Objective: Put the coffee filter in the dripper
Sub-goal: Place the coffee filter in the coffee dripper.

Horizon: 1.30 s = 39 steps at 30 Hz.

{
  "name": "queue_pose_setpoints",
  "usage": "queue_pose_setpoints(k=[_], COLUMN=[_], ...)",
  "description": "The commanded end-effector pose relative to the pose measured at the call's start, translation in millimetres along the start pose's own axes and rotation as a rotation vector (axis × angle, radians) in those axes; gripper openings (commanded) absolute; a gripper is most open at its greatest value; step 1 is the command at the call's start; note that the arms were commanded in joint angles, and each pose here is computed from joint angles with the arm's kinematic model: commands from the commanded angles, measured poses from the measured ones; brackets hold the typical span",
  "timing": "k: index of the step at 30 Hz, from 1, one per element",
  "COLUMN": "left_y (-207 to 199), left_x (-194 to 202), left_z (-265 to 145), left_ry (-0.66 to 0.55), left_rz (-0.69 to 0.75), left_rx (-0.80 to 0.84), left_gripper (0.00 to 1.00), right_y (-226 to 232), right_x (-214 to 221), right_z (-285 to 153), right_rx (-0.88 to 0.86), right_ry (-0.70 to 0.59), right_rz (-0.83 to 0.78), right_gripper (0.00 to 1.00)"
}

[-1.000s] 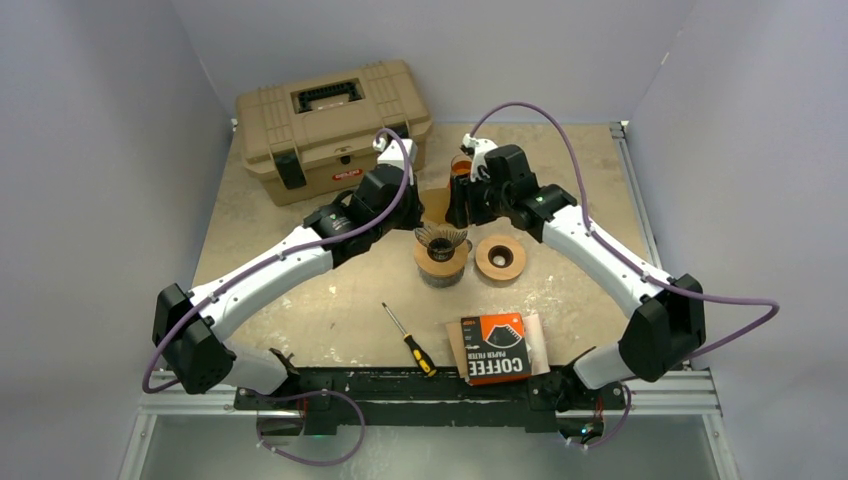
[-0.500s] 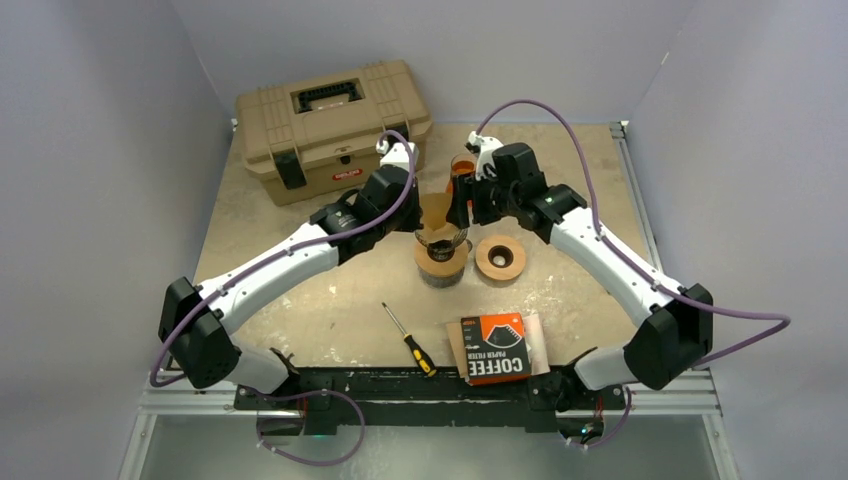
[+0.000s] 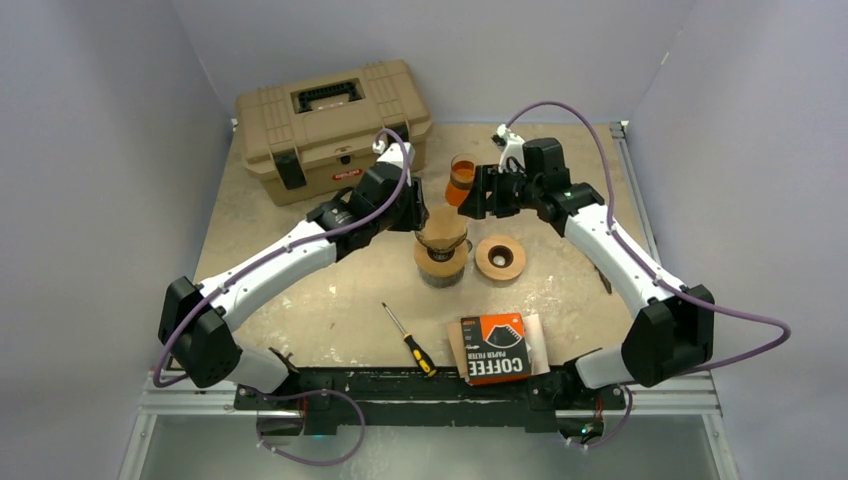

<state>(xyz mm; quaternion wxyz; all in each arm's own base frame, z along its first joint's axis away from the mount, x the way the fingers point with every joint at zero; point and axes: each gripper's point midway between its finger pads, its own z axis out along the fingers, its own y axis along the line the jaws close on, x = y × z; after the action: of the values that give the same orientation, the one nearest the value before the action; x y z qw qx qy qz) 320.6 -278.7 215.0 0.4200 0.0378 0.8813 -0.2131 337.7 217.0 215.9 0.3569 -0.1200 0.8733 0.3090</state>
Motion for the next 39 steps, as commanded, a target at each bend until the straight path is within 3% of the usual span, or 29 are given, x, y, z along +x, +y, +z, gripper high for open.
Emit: queue_pose_setpoints(k=[1, 6, 12, 26, 39], left_y=[-5.7, 3.7, 15.5, 17.8, 17.2], left_x=[-10.2, -12.8, -10.9, 5.1, 13.4], left_z=[-3.6, -6.0, -3.2, 5.3, 3.2], left_ry=[-0.025, -0.037, -0.033, 0.0, 0.008], left_rz=[-0.041, -0.046, -0.04, -0.032, -0.045], left_rx=[0.057, 0.036, 0.003, 0.023, 0.049], left_gripper=[0.43, 0.6, 0.67, 0.61, 0.52], right_y=[13.5, 11.6, 6.5, 4.9, 6.2], right_x=[-7.5, -6.5, 0.4, 27.0, 36.9], right_z=[-6.7, -5.0, -1.0, 8.9, 11.8], right_rx=[-0.096, -0.103, -0.093, -0.144, -0.174], right_ry=[-0.033, -0.028, -0.006, 0.062, 0.083], right_rz=[-0.003, 0.004, 0.012, 0.026, 0.031], right_gripper=[0.69, 0.69, 0.69, 0.62, 0.44])
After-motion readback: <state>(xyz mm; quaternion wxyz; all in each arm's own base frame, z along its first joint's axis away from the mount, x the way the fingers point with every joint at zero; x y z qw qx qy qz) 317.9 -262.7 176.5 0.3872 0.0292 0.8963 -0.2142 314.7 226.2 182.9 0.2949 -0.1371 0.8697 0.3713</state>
